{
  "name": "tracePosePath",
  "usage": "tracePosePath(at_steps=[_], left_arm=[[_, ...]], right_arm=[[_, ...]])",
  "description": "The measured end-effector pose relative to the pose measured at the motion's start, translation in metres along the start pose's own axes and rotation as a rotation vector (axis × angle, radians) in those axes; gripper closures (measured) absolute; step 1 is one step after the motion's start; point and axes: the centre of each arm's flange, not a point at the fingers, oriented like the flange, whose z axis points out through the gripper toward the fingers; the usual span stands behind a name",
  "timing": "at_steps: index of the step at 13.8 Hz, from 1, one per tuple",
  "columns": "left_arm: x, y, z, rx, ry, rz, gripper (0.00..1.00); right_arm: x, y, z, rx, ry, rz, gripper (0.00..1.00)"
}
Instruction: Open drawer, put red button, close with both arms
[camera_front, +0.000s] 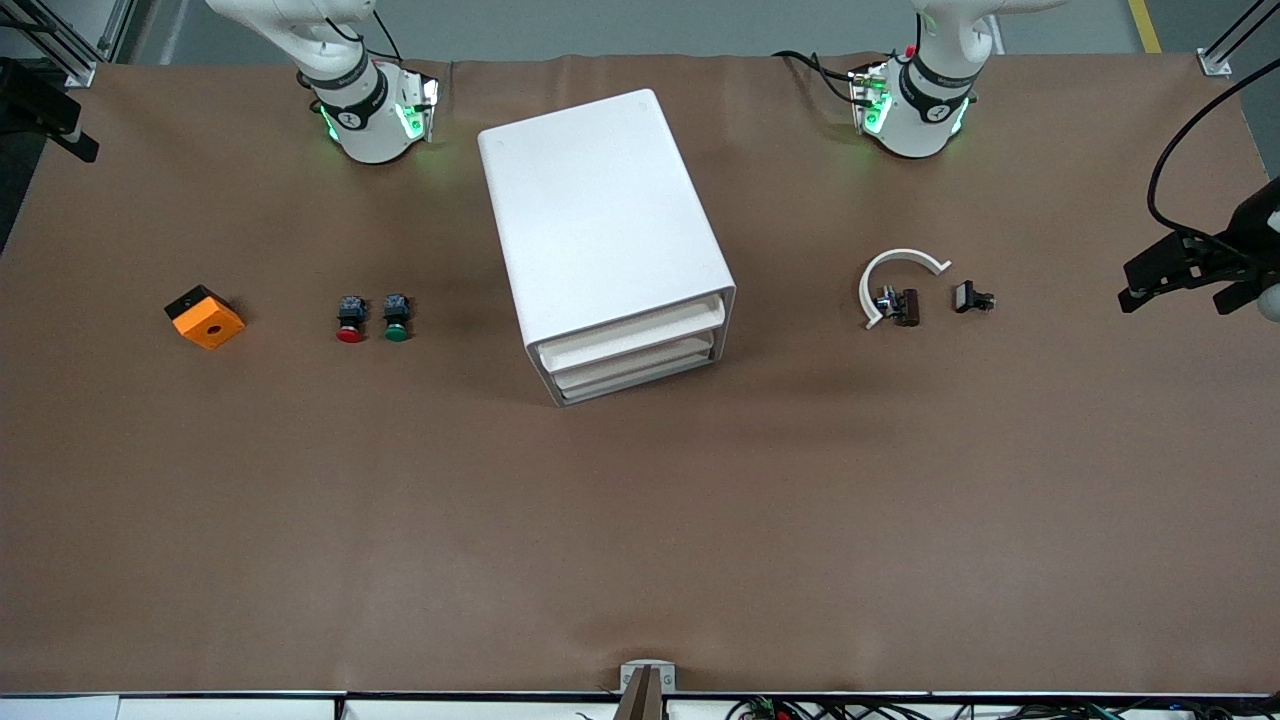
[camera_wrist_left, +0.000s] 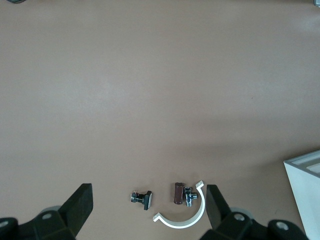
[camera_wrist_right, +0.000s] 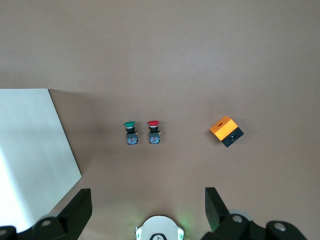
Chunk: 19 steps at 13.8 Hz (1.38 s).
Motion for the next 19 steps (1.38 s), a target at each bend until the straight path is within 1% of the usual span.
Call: tracePosePath(at_steps=[4,7,9,12,14,16,19], left_arm=[[0.000,0.000,0.000,0.000,-0.003,0.000,0.00],[0.004,0.010,0.022,-0.004,-0.049,0.017,0.00],[0.016,0.032,0.060,-0.030,-0.106,0.052,0.00],[0.043,0.075,0.141,-0.134,-0.164,0.085,0.00],[0.051,0.099,0.188,-0.196,-0.215,0.098,0.00],[0.054,0.127,0.220,-0.234,-0.239,0.137,0.00],[0.049,0.184,0.249,-0.277,-0.246,0.247,0.00]], right_arm=[[0.000,0.000,0.000,0.000,0.000,0.001,0.00],[0.000,0.001,0.000,0.000,0.000,0.002,0.00],[0.000,0.001,0.000,0.000,0.000,0.003,0.00],[0.003,0.005,0.003,0.001,-0.001,0.010,0.00],[0.013,0.011,0.014,0.002,-0.019,0.020,0.00],[0.031,0.016,0.035,0.004,-0.051,0.028,0.00],[0.065,0.023,0.085,0.009,-0.141,0.038,0.00]])
